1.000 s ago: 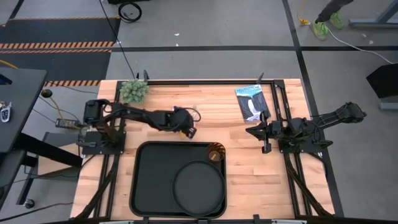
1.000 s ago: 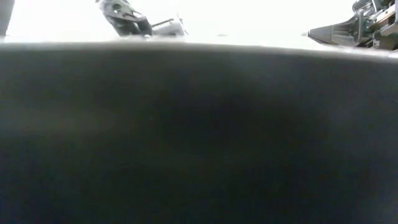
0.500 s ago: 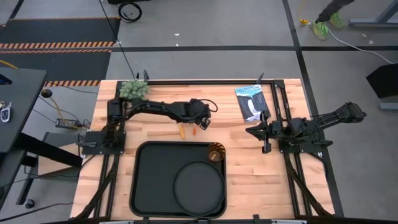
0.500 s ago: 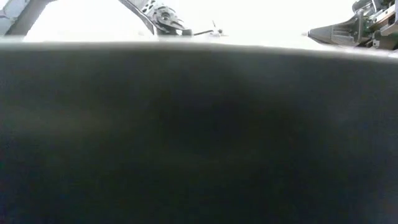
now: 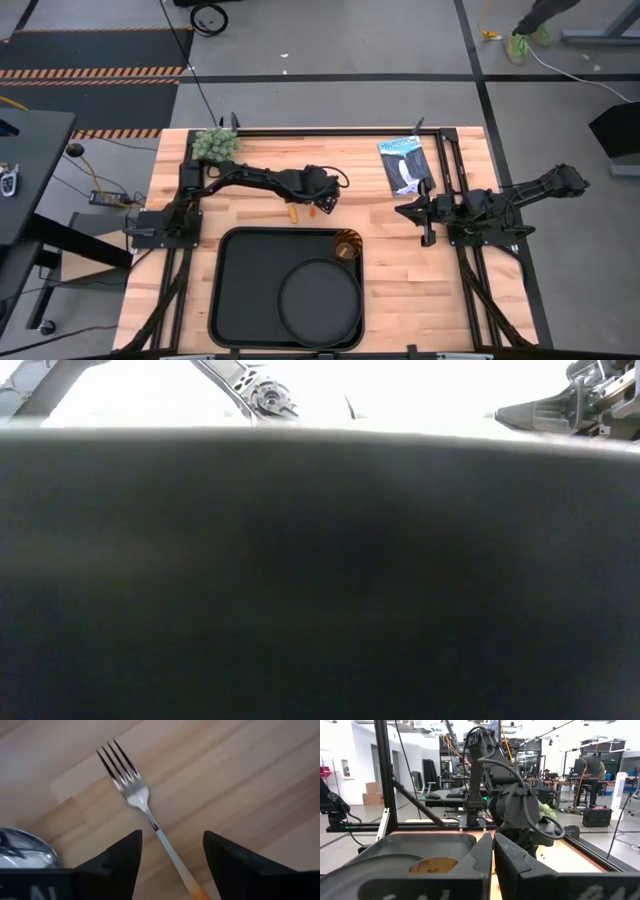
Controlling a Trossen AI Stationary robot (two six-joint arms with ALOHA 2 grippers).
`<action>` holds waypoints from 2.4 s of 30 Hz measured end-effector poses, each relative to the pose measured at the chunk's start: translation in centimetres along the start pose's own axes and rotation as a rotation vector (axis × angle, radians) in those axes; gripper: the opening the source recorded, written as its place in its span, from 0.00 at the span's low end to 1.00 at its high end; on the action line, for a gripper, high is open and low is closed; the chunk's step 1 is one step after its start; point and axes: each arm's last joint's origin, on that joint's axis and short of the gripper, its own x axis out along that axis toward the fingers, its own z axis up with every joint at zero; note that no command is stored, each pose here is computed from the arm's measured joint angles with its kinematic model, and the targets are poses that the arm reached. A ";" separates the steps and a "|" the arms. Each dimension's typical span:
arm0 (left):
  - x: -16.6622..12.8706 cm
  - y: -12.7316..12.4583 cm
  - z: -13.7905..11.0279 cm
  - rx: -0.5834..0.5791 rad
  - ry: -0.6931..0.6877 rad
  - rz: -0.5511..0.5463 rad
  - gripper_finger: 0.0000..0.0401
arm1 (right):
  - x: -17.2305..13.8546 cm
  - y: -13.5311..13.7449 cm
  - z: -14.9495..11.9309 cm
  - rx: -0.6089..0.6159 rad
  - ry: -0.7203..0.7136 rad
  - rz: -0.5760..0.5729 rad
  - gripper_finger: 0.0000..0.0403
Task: Pick and place plate/cup/fork/spoon on tray
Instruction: Put the orange fork on the black serving tray
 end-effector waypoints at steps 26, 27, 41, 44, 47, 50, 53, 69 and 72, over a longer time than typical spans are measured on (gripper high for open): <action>1.5 1.8 -0.5 0.014 0.151 -0.047 0.10 | 0.0 0.0 0.0 0.000 0.000 0.000 0.06; 1.4 1.8 -0.4 0.015 0.149 -0.046 0.07 | 0.0 0.0 0.0 0.000 0.000 0.000 0.06; 0.9 2.1 -0.3 0.027 0.138 -0.032 0.04 | 0.0 0.0 0.0 0.000 0.000 0.000 0.06; 0.7 2.0 -0.1 0.031 0.130 -0.035 0.04 | 0.0 0.0 0.0 0.000 0.000 0.000 0.06; 0.3 1.7 0.5 0.033 0.113 -0.049 0.04 | 0.0 0.0 0.0 0.000 0.000 0.000 0.06; -0.4 1.3 1.1 0.054 0.098 -0.055 0.04 | 0.0 0.0 0.0 0.000 0.000 0.000 0.06; -1.5 0.9 1.7 0.082 0.098 -0.038 0.04 | 0.0 0.0 0.0 0.000 0.000 0.000 0.06; -13.0 -2.7 -4.1 0.228 0.090 -0.007 0.04 | 0.0 0.0 0.0 0.000 0.000 0.000 0.06; -14.7 -3.6 -7.2 0.221 0.104 0.013 0.04 | 0.0 0.0 0.0 0.000 0.000 0.000 0.06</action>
